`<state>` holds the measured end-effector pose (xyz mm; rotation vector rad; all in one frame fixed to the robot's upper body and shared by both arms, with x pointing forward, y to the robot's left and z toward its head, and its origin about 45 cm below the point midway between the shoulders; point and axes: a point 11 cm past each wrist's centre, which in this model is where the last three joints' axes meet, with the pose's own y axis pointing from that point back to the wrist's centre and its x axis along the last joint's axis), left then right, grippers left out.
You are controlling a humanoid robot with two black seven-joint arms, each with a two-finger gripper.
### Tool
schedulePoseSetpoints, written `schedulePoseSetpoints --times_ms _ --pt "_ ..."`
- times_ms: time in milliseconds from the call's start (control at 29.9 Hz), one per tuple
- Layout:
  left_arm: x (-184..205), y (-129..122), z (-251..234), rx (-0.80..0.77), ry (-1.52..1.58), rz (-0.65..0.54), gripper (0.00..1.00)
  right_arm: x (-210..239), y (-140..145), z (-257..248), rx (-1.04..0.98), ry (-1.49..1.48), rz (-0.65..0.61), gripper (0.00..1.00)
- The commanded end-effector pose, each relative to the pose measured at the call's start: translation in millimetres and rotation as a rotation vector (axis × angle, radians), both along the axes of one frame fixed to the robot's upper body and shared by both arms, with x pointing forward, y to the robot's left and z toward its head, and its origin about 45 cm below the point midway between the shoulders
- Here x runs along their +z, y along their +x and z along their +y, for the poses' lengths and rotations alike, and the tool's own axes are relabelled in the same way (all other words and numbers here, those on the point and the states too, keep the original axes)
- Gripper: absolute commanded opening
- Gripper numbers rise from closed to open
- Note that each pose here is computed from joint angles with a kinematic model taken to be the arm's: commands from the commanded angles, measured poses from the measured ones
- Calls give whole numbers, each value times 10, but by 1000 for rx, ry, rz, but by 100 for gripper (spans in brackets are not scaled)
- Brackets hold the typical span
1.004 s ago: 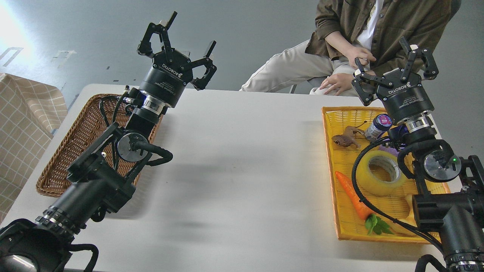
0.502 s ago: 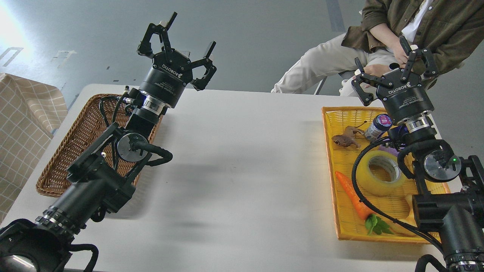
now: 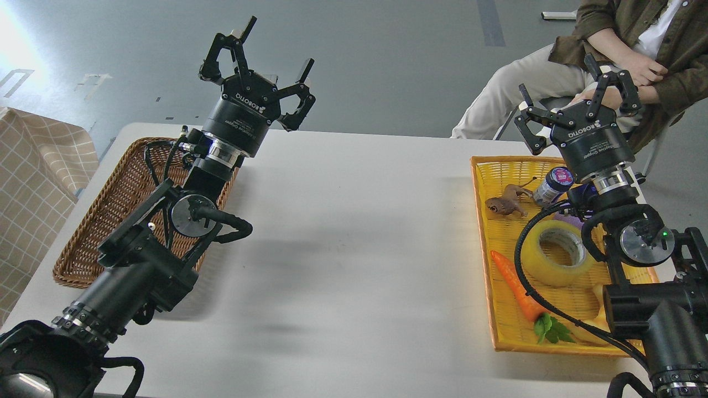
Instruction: Place and transfer tape with both arms
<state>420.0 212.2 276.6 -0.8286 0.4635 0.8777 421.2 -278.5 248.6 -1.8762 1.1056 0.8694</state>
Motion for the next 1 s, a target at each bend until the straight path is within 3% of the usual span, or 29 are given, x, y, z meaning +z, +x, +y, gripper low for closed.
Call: schedulePoseSetpoints --times_ms 0,970 --pt "0 1 6 1 1 0 98 1 0 0 0 0 0 100" --pt "-15 -6 -29 -7 -2 4 98 4 0 6 2 -1 -1 100"
